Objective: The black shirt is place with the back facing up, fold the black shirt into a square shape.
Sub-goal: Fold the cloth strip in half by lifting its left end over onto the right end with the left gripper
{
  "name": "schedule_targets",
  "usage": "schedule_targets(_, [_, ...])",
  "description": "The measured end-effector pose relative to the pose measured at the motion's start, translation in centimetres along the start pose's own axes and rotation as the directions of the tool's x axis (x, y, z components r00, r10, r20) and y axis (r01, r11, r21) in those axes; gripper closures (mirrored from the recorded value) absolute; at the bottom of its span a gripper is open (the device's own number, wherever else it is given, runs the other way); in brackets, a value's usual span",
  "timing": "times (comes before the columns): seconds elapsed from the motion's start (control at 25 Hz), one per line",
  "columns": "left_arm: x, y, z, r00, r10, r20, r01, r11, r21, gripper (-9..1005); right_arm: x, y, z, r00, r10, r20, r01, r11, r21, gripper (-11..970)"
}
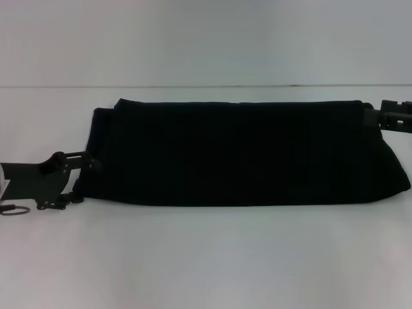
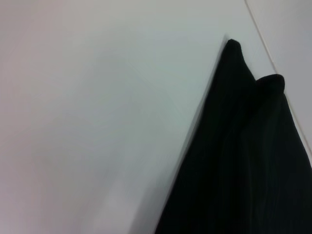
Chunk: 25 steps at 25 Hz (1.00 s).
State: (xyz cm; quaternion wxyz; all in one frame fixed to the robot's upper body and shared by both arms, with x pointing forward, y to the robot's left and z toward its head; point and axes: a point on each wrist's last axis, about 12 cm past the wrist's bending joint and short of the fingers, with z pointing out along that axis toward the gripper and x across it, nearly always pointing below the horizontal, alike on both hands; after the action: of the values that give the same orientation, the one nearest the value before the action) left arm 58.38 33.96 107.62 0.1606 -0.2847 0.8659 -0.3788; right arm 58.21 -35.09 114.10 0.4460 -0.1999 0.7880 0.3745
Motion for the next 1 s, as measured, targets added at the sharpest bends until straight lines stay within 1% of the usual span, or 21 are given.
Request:
schedule_targets(0.6, [-0.25, -0.80, 0.08, 0.999, 0.040, 0.003, -0.040, 0.999, 0.027, 122, -0.01, -0.05, -0.19, 1.000, 0.001, 0.009, -0.001, 1.000, 0.003, 27])
schedule_targets(0.84, [-0.25, -0.79, 0.10, 0.997, 0.074, 0.001, -0.074, 0.997, 0.022, 122, -0.05, -0.05, -0.21, 1.000, 0.000, 0.009, 0.000, 1.000, 0.004, 28])
schedule_targets(1.0, [-0.10, -0.57, -0.52, 0.996, 0.084, -0.017, -0.083, 0.996, 0.034, 121, -0.09, -0.09, -0.35, 1.000, -0.004, 0.010, 0.004, 1.000, 0.009, 28])
